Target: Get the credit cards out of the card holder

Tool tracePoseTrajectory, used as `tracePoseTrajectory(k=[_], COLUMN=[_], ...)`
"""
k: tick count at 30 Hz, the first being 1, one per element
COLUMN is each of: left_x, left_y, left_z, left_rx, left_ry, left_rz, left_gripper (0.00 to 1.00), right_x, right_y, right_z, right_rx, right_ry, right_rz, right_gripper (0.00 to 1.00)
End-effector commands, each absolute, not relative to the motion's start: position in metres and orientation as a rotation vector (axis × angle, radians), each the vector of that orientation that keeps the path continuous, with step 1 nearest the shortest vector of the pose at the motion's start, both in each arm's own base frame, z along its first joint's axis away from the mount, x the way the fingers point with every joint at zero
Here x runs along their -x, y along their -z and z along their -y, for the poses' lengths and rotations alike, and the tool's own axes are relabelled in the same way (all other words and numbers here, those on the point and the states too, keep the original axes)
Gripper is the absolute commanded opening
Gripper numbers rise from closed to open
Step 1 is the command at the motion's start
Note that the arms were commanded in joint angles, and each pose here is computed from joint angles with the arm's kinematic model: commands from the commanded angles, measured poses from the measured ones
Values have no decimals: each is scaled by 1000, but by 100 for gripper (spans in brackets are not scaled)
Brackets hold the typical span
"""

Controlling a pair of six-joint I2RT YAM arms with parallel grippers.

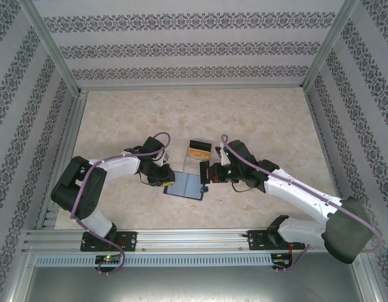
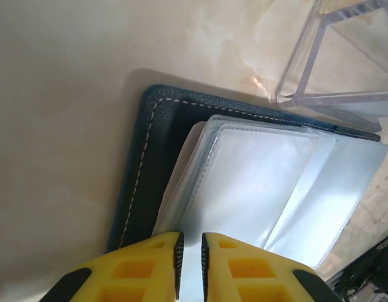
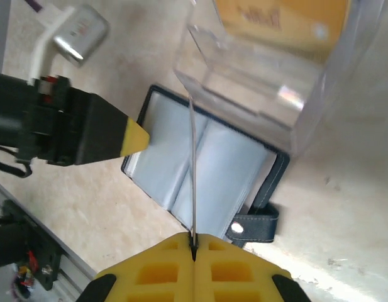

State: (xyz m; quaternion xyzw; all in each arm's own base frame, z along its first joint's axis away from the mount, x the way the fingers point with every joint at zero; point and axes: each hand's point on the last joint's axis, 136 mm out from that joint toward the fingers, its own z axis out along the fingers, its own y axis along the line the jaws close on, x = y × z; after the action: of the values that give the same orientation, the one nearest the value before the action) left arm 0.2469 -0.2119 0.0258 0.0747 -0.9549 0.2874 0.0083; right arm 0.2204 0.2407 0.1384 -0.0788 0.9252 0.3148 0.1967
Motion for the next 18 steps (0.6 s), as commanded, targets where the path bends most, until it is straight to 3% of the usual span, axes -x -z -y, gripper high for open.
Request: tracePoseTrajectory(k=[1,3,11,18], left_x=[-245,-248,-254,-252], left_y=[-28,-36,-72,-86], left_z=[204,205,198,184], left_rx=[-225,-218,-223,-260], left_ry=[-833,-848,-868,-832], left_rz=[3004,3023,3121,3185], left_gripper=[22,29,75,99], right_x=[-227,-237,-290,-327], right_y=[-157,-169,-188,-171], right_z=[-217,-217,-229,-246], right_rx=[499,637,1068,1394], right_ry=[-591,-488,-119,208], right_rz=[-2573,-2541,-2463,-2385], right_gripper=[0,0,0,0])
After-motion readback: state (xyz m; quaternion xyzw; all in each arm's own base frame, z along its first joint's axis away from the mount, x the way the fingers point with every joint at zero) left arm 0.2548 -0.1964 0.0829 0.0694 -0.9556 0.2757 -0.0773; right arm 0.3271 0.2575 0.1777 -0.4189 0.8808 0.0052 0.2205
